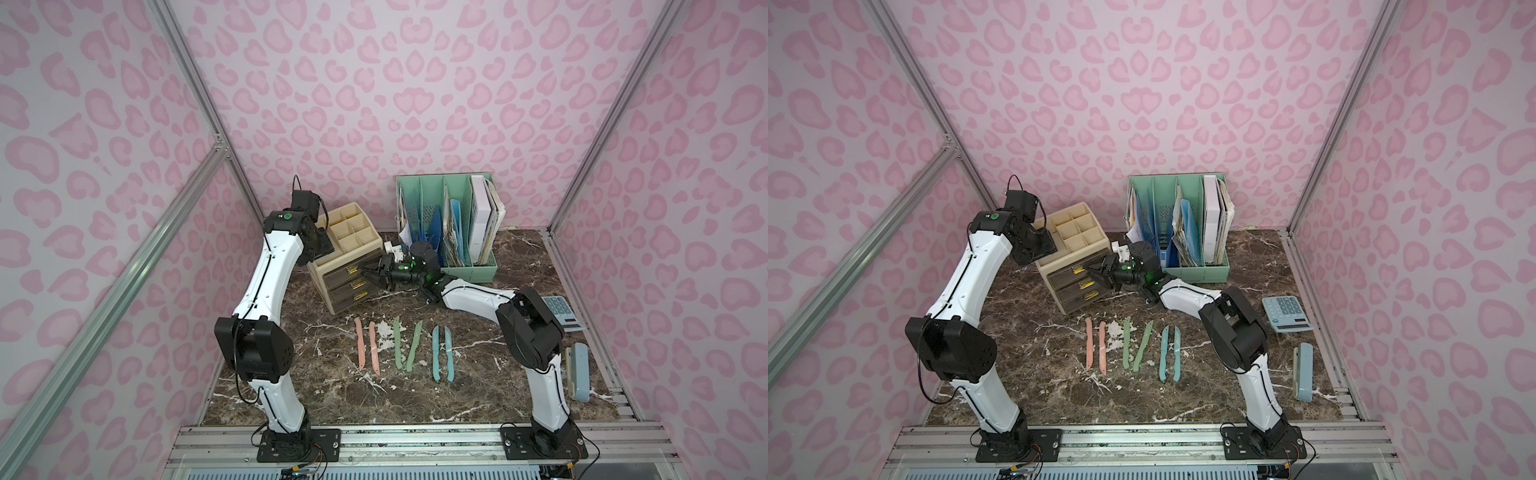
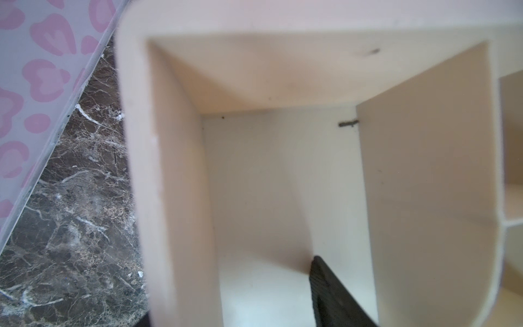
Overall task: Place the fruit knives into the drawer by color
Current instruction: Open the drawer in the storage box.
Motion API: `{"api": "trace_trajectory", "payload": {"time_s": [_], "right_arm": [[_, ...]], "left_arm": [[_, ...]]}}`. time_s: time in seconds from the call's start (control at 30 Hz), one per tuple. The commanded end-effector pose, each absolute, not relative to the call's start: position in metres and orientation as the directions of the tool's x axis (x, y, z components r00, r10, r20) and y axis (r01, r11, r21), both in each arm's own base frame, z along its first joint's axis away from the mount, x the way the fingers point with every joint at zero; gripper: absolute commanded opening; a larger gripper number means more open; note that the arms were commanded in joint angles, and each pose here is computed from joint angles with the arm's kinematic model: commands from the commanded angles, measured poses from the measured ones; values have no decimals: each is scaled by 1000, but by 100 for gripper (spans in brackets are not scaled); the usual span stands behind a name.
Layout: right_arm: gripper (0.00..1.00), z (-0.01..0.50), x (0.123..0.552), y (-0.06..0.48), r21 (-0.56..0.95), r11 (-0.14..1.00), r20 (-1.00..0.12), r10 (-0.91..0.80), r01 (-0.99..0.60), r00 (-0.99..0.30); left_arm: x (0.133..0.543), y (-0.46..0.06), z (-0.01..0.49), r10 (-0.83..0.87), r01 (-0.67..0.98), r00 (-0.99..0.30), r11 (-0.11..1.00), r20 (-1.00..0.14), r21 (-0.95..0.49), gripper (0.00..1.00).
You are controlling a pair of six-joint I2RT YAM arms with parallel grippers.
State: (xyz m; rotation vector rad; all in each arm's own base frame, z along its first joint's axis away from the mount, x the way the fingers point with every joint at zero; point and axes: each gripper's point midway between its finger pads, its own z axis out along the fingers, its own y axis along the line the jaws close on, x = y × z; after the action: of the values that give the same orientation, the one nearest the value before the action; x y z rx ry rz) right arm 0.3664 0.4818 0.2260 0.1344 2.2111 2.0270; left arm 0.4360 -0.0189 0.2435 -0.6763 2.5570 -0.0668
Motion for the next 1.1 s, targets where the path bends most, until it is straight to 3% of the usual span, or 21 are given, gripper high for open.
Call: {"api": "trace_trajectory", "payload": {"time_s": [0.0,0.87,0.97,1.07], "right_arm": [[37,238,366,486,997,47,-72,150,-66,-986],[31,244,380,502,995,5,-102,161,-102,-982],[31,243,381,503,995,-2,-98,163,-100,-982],[23,243,382,503,995,-3,-101,167,-103,-981]], "left_arm": [[413,-15,222,-466,-468,-812,880,-350,-87,61],[413,-17,205,-443,-447,-839,892,-315,-64,49],[413,-18,204,-441,-444,-841,894,-313,-66,41],[413,-18,203,-438,-442,-844,895,-309,-63,32]]}}
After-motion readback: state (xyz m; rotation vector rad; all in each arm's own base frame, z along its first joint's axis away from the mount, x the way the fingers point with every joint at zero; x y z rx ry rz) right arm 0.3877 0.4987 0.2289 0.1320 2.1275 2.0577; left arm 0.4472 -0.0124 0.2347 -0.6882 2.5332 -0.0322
